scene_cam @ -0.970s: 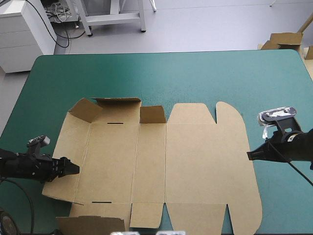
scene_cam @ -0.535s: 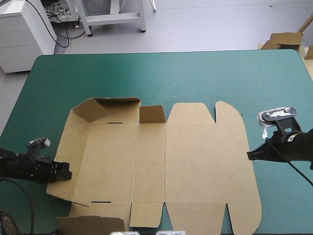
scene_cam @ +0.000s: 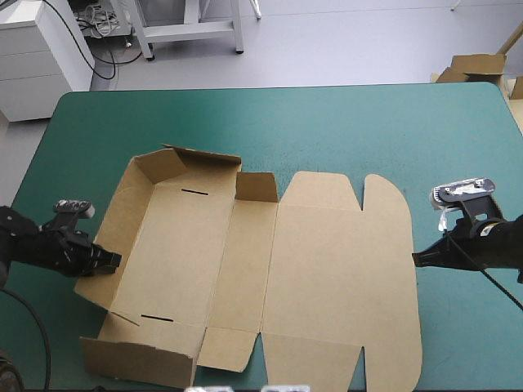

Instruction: Fold the box

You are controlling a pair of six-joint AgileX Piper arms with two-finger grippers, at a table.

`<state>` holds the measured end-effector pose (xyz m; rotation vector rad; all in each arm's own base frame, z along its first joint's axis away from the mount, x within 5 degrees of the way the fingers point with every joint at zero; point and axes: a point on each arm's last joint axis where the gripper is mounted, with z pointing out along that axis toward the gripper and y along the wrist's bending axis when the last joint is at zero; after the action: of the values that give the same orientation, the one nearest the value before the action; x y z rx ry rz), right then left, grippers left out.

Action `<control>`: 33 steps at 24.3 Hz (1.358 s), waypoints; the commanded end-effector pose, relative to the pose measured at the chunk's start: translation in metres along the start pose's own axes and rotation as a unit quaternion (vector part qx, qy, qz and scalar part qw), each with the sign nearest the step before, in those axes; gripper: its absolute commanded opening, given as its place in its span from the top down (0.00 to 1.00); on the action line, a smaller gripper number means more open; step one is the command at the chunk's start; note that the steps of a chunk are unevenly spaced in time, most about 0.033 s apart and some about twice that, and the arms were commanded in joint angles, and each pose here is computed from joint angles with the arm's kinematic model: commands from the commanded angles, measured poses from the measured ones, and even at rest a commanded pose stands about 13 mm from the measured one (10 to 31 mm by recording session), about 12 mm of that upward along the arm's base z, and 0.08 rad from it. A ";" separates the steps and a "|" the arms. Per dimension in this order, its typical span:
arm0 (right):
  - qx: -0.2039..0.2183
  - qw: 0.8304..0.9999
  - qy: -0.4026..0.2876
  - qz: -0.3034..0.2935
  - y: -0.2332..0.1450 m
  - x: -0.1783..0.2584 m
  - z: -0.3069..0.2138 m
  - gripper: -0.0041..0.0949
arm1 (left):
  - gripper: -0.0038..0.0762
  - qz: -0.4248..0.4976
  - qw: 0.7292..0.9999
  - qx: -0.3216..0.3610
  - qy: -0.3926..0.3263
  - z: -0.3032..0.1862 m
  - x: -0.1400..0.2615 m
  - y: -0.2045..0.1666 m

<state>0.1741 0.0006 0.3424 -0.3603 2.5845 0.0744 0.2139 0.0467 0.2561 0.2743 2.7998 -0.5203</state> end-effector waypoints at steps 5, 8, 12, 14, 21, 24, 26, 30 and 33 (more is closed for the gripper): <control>0.007 0.999 -0.033 -0.006 0.000 -0.006 -0.009 0.97 | 0.96 0.259 0.948 -0.145 -0.113 -0.029 -0.094 -0.070; 0.007 1.000 -0.031 -0.003 0.000 -0.005 -0.007 0.97 | 0.96 0.341 0.908 -0.188 -0.152 -0.030 -0.125 -0.099; 0.004 1.000 -0.023 -0.001 0.001 -0.004 -0.006 0.97 | 0.96 0.479 0.820 -0.241 -0.198 -0.016 -0.157 -0.153; 0.004 1.000 -0.023 -0.001 0.001 -0.004 -0.006 0.96 | 0.96 0.539 0.768 -0.248 -0.239 -0.009 -0.160 -0.184; 0.004 1.000 -0.023 -0.001 0.001 -0.004 -0.006 0.96 | 0.96 0.636 0.656 -0.215 -0.344 -0.002 -0.149 -0.261; 0.004 1.000 -0.023 -0.001 0.001 -0.004 -0.006 0.96 | 0.96 0.661 0.627 -0.194 -0.363 0.001 -0.139 -0.284; 0.004 1.000 -0.023 -0.001 0.001 -0.004 -0.006 0.96 | 0.96 0.687 0.606 -0.189 -0.354 0.004 -0.132 -0.295; 0.004 1.000 -0.023 -0.001 0.001 -0.004 -0.006 0.97 | 0.96 0.712 0.590 -0.171 -0.340 0.016 -0.121 -0.311; 0.004 1.000 -0.023 -0.001 0.001 -0.004 -0.006 0.96 | 0.96 0.726 0.579 -0.170 -0.328 0.025 -0.118 -0.316</control>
<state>0.1734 0.0007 0.3393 -0.3617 2.5984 0.0790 0.2654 -0.2639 0.3449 1.6710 1.2407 0.3080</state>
